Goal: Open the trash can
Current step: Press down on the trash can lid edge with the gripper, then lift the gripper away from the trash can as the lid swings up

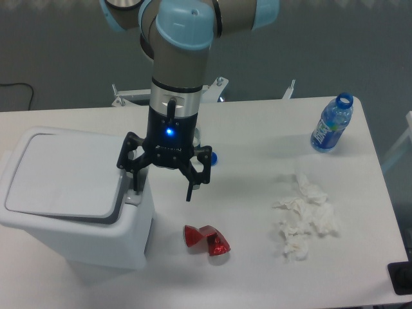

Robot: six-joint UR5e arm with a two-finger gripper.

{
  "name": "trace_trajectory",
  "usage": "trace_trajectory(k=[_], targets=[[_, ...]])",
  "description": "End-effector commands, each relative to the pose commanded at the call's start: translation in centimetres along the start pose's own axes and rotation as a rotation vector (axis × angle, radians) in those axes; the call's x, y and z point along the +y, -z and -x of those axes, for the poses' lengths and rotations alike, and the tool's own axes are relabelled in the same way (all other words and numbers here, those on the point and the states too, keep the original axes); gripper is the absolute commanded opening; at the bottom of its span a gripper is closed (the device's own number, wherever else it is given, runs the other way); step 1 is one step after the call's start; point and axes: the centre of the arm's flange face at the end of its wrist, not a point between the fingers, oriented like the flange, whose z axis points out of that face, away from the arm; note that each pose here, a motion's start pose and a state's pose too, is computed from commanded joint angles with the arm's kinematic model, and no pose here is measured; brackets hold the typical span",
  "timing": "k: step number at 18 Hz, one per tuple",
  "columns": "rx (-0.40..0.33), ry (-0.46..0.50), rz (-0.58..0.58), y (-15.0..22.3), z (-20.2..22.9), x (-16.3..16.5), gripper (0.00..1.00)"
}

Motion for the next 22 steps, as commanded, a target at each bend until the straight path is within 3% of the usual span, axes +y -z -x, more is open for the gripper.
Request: trace_trajectory(k=[6, 9, 14, 17, 20, 22], targets=[[-0.018, 0.013, -0.031, 1.9, 0.8, -0.6, 1.00], [-0.050, 0.038, -0.070, 4.9, 2.6, -0.3, 1.00], [-0.073, 0.056, -0.081, 6.0, 5.6, 0.4, 1.00], [-0.094, -0.038, -0.067, 5.8, 6.8, 0.6, 1.00], [-0.205, -0.133, 0.018, 5.2, 8.2, 1.5, 1.00], [-0.242, -0.196, 0.063, 4.6, 9.0, 1.8, 1.00]])
